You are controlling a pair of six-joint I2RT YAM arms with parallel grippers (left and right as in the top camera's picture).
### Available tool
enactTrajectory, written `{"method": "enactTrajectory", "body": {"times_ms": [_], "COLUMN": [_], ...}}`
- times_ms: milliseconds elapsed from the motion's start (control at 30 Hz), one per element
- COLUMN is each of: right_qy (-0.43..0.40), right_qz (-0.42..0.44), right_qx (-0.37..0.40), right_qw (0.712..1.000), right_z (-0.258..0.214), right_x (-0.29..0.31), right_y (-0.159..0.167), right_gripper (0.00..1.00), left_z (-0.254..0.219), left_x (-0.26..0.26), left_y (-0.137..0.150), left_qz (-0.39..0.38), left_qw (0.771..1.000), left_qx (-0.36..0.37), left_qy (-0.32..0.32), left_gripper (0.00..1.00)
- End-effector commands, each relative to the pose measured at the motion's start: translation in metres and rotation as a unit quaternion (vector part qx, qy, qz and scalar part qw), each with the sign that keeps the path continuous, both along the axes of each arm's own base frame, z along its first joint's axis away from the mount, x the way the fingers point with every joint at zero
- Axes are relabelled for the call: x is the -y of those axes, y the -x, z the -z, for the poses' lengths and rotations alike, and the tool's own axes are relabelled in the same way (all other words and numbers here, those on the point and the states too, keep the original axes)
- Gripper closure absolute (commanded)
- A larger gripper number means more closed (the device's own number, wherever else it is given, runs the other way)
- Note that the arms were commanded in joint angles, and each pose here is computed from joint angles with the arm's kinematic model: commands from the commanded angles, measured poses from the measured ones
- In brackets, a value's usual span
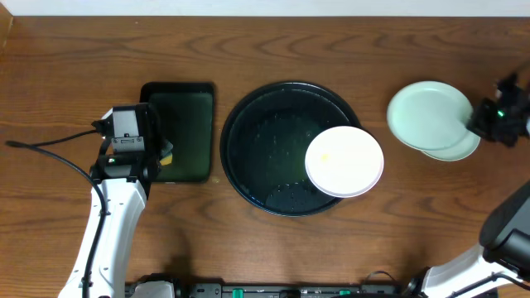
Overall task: Clean dirty plates on tray and stack at the side
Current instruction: 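Open the right gripper and withdraw it from the stacked plates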
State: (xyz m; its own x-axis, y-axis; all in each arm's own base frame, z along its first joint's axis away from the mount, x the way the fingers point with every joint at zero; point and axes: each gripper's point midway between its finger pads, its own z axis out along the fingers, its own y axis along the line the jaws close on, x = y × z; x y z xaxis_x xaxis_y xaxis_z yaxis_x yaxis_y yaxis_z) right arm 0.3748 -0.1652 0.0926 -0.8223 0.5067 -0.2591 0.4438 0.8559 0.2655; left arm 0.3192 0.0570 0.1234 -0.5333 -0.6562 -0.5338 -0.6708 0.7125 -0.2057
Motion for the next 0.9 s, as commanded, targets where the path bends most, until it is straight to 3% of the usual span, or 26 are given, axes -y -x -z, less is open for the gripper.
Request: {"method": "enactTrajectory", "body": {"times_ms": [0, 167, 367, 433, 533, 600, 767, 867], "right_qy": [-0.029, -0.032, -0.020, -0.019, -0.022, -0.023, -0.083, -0.135], "right_qz": [0.039, 0.100, 0.110, 0.118, 0.122, 0.116, 0.039, -0.051], "right_qx": [0.009, 0.022, 0.045, 0.047, 0.051, 0.054, 0.101, 0.143], "right_qw": [0.999, 0.994, 0.993, 0.992, 0.991, 0.992, 0.991, 0.979], "right_z": [0.010, 0.027, 0.038, 0.040, 0.041, 0.040, 0.028, 0.013], "right_x": [0.010, 0.033, 0.041, 0.042, 0.040, 0.036, -0.006, -0.055], "right_y": [0.010, 0.018, 0.015, 0.014, 0.011, 0.008, -0.016, -0.033], "right_gripper": [0.99, 0.99, 0.97, 0.82, 0.72, 0.60, 0.44, 0.42], "left_z": [0.001, 0.001, 0.001, 0.001, 0.001, 0.001, 0.001, 0.001], "left_x": [-0.002, -0.002, -0.002, -0.002, -0.002, -0.002, -0.002, -0.002], "left_y": [0.000, 0.000, 0.000, 0.000, 0.000, 0.000, 0.000, 0.000], "left_qz": [0.003, 0.003, 0.002, 0.003, 0.002, 0.002, 0.002, 0.002], "left_qw": [1.000, 1.000, 1.000, 1.000, 1.000, 1.000, 1.000, 1.000], "left_qx": [-0.004, -0.004, -0.004, -0.004, -0.004, -0.004, -0.004, -0.004], "left_qy": [-0.005, -0.005, -0.005, -0.005, -0.005, -0.005, -0.005, -0.005], "left_gripper": [0.92, 0.92, 0.92, 0.92, 0.92, 0.92, 0.92, 0.92]}}
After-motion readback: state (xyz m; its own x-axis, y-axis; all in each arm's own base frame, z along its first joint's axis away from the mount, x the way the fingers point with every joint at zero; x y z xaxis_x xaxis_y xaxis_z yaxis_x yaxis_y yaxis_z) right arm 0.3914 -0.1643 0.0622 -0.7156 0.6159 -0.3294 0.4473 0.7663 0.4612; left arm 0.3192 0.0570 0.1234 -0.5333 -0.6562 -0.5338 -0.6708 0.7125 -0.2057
